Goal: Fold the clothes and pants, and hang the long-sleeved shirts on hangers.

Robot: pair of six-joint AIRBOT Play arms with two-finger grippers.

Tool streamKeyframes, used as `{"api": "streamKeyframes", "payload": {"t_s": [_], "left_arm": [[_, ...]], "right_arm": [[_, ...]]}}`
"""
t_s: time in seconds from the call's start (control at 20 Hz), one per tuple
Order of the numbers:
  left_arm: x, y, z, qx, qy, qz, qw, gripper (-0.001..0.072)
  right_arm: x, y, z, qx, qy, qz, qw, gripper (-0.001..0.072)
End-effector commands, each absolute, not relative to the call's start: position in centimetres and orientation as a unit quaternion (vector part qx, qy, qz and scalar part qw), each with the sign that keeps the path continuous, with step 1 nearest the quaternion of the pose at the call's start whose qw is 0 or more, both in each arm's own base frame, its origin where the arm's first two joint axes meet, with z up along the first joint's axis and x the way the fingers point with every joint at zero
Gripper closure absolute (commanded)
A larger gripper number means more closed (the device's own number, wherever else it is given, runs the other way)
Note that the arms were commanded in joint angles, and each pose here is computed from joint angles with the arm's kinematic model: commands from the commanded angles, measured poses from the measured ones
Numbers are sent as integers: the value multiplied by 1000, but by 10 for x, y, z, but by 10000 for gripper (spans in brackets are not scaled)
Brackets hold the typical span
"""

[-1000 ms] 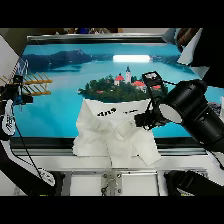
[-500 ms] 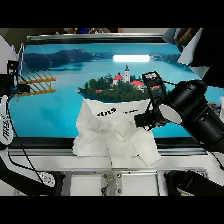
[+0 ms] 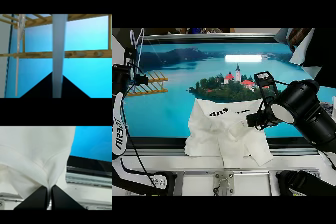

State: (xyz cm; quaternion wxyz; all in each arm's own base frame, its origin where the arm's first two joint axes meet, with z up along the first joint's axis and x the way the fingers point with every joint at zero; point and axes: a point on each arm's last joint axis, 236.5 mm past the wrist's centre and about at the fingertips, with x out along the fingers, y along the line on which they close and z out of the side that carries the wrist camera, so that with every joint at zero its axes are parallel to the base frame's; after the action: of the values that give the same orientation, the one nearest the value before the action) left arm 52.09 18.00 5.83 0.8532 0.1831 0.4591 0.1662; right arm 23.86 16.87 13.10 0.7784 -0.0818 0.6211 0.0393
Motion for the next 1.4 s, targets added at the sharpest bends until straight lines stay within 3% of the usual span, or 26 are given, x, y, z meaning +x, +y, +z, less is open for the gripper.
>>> {"api": "streamKeyframes", "payload": {"t_s": [0.0,0.15,0.25,0.35,0.45,0.55,0.75,0.95,1.35], "left_arm": [[521,146,87,194,441,148,864,690],[508,85,102,190,449,57,871,691],[484,17,99,204,466,-113,853,691],[434,-52,98,233,464,-319,793,691],[379,-91,107,230,459,-459,725,690],[353,-94,109,224,478,-490,693,690],[348,-95,113,225,477,-494,691,690],[333,-86,113,272,448,-549,651,691],[317,-73,107,288,411,-588,634,692]], "right_arm": [[239,169,131,-82,621,40,778,678],[239,169,131,-82,621,40,778,678],[239,169,131,-82,621,40,778,678],[239,169,131,-82,621,40,778,678],[239,169,131,-82,621,40,778,678],[239,169,131,-82,621,40,778,678],[239,169,131,-82,621,40,778,678],[238,169,131,-82,621,40,778,678],[239,169,131,-82,621,40,778,678]]}}
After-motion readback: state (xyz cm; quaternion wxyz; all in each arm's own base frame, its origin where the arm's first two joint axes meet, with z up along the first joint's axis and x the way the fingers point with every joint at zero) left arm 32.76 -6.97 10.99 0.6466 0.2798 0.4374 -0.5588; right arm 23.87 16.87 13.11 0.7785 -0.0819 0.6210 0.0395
